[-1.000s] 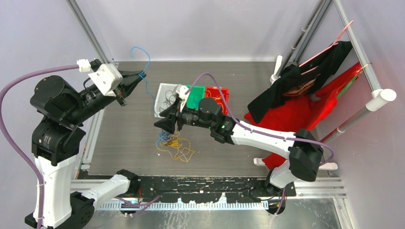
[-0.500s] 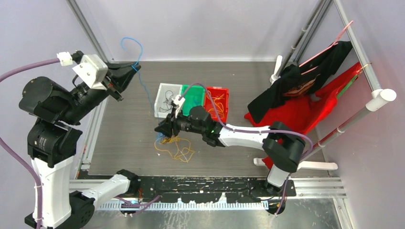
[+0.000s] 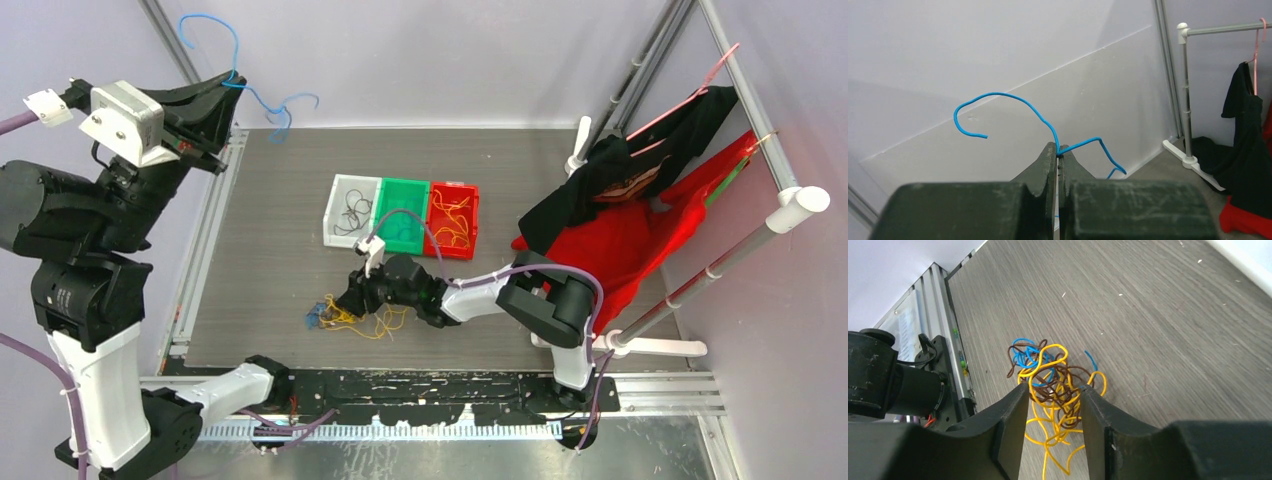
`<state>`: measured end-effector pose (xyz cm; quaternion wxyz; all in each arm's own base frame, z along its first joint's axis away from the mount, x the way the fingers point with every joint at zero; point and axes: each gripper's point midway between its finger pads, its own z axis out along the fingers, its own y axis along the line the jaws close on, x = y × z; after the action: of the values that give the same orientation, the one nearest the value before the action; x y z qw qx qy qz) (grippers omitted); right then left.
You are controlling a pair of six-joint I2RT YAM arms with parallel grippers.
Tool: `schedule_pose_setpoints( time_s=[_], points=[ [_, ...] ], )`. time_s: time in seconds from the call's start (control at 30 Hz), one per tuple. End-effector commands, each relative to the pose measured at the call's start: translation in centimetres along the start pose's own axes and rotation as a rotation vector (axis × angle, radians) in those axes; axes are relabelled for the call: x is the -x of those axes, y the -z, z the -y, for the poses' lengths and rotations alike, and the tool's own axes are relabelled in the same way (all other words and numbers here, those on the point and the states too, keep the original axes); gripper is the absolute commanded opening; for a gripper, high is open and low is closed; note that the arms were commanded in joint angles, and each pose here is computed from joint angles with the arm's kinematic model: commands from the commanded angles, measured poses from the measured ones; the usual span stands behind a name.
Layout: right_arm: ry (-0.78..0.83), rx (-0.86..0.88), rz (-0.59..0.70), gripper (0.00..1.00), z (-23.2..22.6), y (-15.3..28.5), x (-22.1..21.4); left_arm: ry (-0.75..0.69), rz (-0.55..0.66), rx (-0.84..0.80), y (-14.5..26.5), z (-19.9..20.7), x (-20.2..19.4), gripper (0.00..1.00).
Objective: Untangle the cables
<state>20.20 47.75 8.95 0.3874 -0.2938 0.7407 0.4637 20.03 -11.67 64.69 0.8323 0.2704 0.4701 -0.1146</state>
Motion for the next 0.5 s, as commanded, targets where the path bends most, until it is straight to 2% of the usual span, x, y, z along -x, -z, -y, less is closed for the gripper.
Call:
schedule_pose_setpoints(
  time_s=[0.0,0.17,0.47],
  points=[
    [0.017,0.040,0.150,0.50,-2.2,0.5,4.3,-0.041,0.043,0.020,-1.0,-0.8,1.0,0.00],
    [0.050,0.052,0.235,0.55,-3.9,2.5,8.6,-0.015,-0.032,-0.040,-1.6,0.8,-2.6,0.00],
    [0.109,0.096,0.372,0.53,-6.2,5.4,19.4,-0.002,-0.140,-0.183,-2.4,3.7,-7.7,0.00]
  ],
)
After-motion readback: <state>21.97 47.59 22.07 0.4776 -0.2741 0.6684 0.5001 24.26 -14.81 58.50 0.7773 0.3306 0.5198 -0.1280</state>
